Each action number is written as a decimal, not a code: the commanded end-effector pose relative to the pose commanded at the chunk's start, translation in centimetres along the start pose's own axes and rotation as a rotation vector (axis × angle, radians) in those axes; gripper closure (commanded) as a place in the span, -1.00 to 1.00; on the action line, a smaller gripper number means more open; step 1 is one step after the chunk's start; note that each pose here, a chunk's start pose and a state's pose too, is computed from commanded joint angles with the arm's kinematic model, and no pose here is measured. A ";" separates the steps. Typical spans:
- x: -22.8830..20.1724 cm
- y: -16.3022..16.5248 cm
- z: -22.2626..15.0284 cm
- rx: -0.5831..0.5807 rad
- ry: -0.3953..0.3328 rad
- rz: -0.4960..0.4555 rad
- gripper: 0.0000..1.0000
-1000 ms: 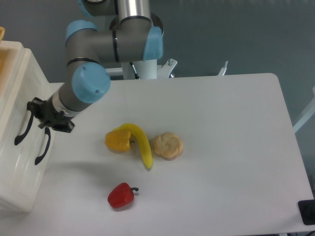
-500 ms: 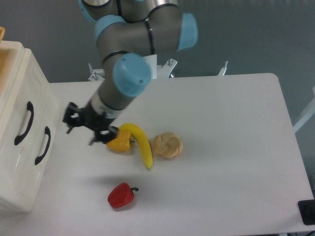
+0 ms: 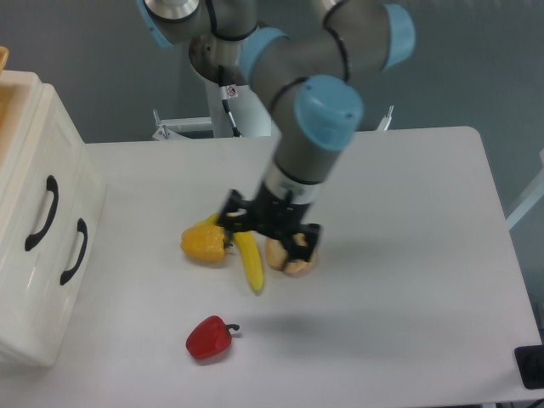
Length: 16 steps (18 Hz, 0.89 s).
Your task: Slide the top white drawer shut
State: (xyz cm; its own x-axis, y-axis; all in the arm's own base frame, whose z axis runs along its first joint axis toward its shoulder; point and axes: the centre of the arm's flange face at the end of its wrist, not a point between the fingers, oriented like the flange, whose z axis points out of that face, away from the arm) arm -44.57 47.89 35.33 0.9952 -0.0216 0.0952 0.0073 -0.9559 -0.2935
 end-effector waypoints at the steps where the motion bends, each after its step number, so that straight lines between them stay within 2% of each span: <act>1: -1.5 0.9 0.2 0.009 -0.018 0.021 -1.00; 7: -7.0 4.7 1.3 0.005 -0.062 0.211 -1.00; 13: -11.0 6.3 2.1 -0.091 -0.108 0.292 -1.00; 16: -12.3 7.6 2.8 -0.141 -0.107 0.349 -1.00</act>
State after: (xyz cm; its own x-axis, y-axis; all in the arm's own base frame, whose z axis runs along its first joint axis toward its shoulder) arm -56.46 41.69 29.30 0.9402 -0.3288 -0.0893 -0.3392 -0.9277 -0.1559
